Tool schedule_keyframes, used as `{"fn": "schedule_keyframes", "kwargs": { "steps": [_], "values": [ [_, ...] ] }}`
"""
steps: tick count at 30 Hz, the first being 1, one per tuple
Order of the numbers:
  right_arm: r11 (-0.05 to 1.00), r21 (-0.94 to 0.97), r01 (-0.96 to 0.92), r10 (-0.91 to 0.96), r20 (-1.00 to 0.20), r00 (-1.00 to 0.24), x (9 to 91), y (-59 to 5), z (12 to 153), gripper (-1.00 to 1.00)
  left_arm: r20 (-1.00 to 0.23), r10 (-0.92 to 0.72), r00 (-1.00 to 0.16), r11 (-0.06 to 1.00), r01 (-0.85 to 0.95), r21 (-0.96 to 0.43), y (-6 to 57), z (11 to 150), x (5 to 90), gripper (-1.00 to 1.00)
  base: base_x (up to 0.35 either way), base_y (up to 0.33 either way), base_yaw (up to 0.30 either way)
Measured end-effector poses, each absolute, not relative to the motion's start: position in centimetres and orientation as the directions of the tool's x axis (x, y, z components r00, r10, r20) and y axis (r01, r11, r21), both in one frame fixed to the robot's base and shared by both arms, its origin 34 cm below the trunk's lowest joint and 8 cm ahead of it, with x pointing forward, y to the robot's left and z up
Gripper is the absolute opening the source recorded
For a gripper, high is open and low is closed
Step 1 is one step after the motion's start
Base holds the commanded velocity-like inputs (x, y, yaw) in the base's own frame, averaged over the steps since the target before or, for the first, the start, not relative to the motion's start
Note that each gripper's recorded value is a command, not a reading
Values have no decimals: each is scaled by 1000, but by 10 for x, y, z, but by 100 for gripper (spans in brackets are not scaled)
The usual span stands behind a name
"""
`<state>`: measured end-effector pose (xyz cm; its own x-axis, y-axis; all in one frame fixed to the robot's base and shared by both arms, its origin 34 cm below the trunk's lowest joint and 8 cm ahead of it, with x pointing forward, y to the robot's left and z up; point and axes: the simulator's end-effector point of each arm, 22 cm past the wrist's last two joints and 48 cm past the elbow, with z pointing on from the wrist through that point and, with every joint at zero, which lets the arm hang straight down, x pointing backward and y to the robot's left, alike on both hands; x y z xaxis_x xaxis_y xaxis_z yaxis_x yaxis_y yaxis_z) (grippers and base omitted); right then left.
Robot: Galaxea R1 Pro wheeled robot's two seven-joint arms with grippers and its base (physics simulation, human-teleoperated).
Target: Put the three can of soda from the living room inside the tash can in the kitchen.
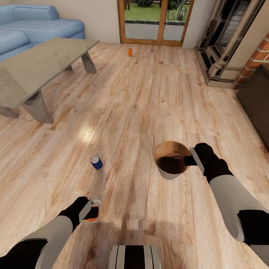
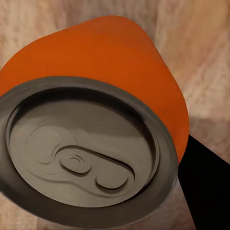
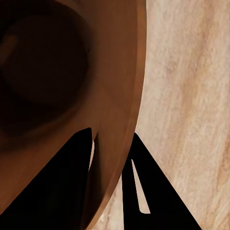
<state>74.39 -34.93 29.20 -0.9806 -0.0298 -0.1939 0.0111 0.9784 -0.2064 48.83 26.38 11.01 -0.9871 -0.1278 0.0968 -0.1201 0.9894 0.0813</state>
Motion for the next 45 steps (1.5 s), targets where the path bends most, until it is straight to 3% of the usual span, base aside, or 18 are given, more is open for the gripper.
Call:
{"fn": "schedule_keyframes", "kwargs": {
  "steps": [45],
  "values": [
    [979, -204, 8, -32, -188, -982, 741, -347, 289, -100, 128, -122, -984, 991, -113, 72, 258, 112, 484, -100, 0, 0, 0]
  ]
}}
